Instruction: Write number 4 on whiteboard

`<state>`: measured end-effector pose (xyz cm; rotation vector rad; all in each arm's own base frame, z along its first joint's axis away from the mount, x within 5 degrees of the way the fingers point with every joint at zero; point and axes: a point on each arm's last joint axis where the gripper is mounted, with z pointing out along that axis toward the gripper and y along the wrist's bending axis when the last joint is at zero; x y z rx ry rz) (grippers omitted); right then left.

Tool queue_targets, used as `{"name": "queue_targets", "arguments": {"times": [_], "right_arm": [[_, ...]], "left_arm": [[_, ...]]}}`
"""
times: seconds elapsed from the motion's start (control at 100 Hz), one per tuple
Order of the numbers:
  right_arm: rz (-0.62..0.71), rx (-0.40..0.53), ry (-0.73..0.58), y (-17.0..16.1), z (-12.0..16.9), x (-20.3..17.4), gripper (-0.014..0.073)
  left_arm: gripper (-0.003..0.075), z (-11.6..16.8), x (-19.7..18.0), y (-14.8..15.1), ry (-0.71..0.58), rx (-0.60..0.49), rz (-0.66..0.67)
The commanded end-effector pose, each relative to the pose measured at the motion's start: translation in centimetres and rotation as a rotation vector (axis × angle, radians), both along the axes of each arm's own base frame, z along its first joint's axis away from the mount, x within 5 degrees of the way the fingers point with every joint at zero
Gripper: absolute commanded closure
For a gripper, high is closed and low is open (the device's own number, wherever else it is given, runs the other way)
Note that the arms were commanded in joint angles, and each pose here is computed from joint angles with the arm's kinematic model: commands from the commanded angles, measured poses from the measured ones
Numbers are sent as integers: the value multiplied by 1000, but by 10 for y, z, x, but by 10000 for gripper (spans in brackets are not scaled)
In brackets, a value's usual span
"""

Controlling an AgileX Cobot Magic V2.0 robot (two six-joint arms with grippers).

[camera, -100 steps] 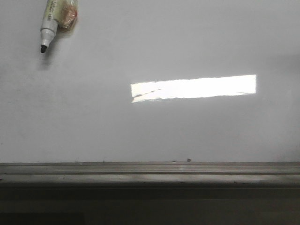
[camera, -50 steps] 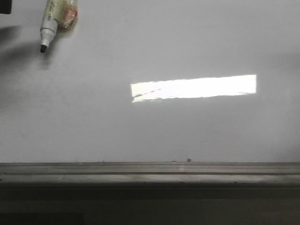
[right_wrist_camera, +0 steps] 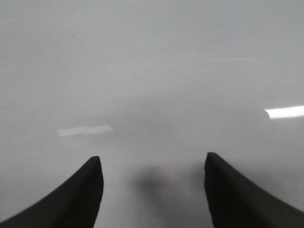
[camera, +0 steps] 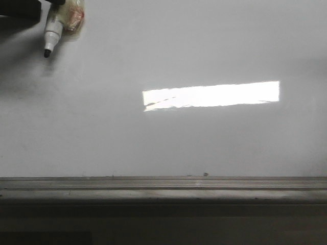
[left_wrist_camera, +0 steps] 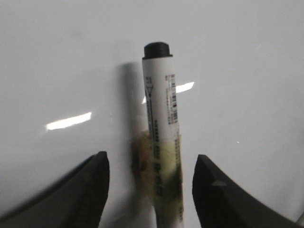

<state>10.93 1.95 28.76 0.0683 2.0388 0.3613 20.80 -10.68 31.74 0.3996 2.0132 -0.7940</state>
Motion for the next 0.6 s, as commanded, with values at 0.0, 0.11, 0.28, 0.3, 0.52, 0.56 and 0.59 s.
{"name": "queue_targets", "arguments": {"times": [0.0,0.11,0.28,0.3,0.52,0.56,0.59], "right_arm": [[-19,-6,-74,-2,14,4,181],[-19,-6,-74,-2,14,4,181],[-19,-6,-74,-2,14,4,181],[-19,-6,-74,-2,14,4,181],[-17,-6,-70,-2,14,4,181],[-12,-4,-66,-1,14,4,181],[4,-4,-59,0,15,4,181]], "left_arm": [[353,11,3,-4,-14,-40,-7],[358,7,7,-6,4,-44,-5],[562,8,10,-7,3,-41,-8],[602,9,10,-7,1,-40,-9],[741,9,7,-8,2,-26,-39],[741,10,4,-8,-6,-18,-60],[741,11,2,-9,-21,1,-97]]}}
